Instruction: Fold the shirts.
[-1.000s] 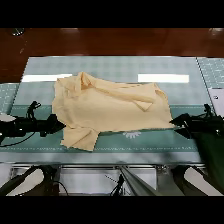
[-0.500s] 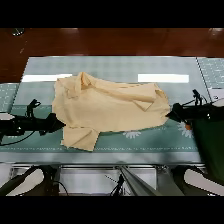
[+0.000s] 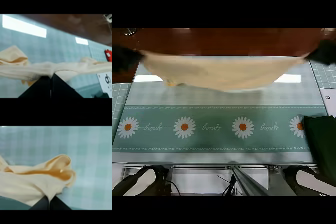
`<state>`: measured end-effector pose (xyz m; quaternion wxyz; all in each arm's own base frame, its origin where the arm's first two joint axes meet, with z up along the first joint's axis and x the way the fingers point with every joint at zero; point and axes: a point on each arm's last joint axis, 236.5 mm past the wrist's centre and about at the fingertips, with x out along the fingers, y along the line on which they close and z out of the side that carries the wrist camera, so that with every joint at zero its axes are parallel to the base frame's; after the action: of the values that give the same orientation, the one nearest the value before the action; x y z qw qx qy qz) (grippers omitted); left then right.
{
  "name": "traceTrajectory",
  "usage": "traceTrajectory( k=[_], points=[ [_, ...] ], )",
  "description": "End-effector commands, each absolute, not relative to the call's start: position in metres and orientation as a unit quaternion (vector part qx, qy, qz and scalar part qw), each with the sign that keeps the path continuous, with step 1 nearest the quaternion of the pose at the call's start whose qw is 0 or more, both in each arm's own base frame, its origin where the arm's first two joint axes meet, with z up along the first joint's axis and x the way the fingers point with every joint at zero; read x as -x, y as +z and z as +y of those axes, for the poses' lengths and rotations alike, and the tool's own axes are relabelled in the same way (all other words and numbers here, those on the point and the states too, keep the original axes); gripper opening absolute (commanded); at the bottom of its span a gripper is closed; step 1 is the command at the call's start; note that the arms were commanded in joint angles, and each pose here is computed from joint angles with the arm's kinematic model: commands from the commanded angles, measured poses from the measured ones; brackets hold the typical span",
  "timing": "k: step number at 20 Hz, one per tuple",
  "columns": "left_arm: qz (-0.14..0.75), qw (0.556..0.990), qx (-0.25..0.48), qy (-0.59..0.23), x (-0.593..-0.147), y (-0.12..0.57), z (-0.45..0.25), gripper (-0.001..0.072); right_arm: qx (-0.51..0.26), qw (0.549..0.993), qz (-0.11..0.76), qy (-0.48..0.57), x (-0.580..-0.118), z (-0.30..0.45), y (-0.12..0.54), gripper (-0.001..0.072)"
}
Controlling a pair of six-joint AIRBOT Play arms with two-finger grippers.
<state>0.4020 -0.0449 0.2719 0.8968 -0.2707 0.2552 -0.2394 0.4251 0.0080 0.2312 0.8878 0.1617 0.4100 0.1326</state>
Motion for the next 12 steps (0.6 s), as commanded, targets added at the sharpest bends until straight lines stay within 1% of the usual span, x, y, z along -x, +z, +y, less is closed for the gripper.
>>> traceTrajectory(
  k=[1,3,5,7,9,11,12],
  points=[
    [0.133,0.960,0.141,-0.204,-0.367,0.415,-0.038,0.0016,-0.086,0.949,0.287,0.096,-0.390,0.007,0.359,0.0024],
    [0.089,0.981,0.087,-0.146,-0.331,0.461,-0.028,0.0016,-0.063,0.964,0.247,0.083,-0.352,0.009,0.393,0.0025],
    [0.055,0.991,0.060,-0.102,-0.288,0.488,-0.026,0.0016,-0.039,0.970,0.235,0.049,-0.312,0.002,0.408,0.0025],
    [0.034,0.997,0.020,-0.062,-0.243,0.499,-0.026,0.0016,-0.024,0.975,0.217,0.039,-0.272,0.006,0.422,0.0025],
    [0.010,1.000,-0.020,-0.001,-0.198,0.508,-0.016,0.0016,-0.020,0.982,0.183,0.038,-0.237,0.015,0.440,0.0025],
    [-0.027,0.998,-0.038,0.042,-0.152,0.520,-0.012,0.0016,-0.011,0.986,0.164,0.037,-0.205,0.023,0.449,0.0025],
    [-0.044,0.997,-0.045,0.042,-0.132,0.525,-0.016,0.0016,-0.008,0.986,0.165,0.038,-0.192,0.026,0.448,0.0025]
  ],
)
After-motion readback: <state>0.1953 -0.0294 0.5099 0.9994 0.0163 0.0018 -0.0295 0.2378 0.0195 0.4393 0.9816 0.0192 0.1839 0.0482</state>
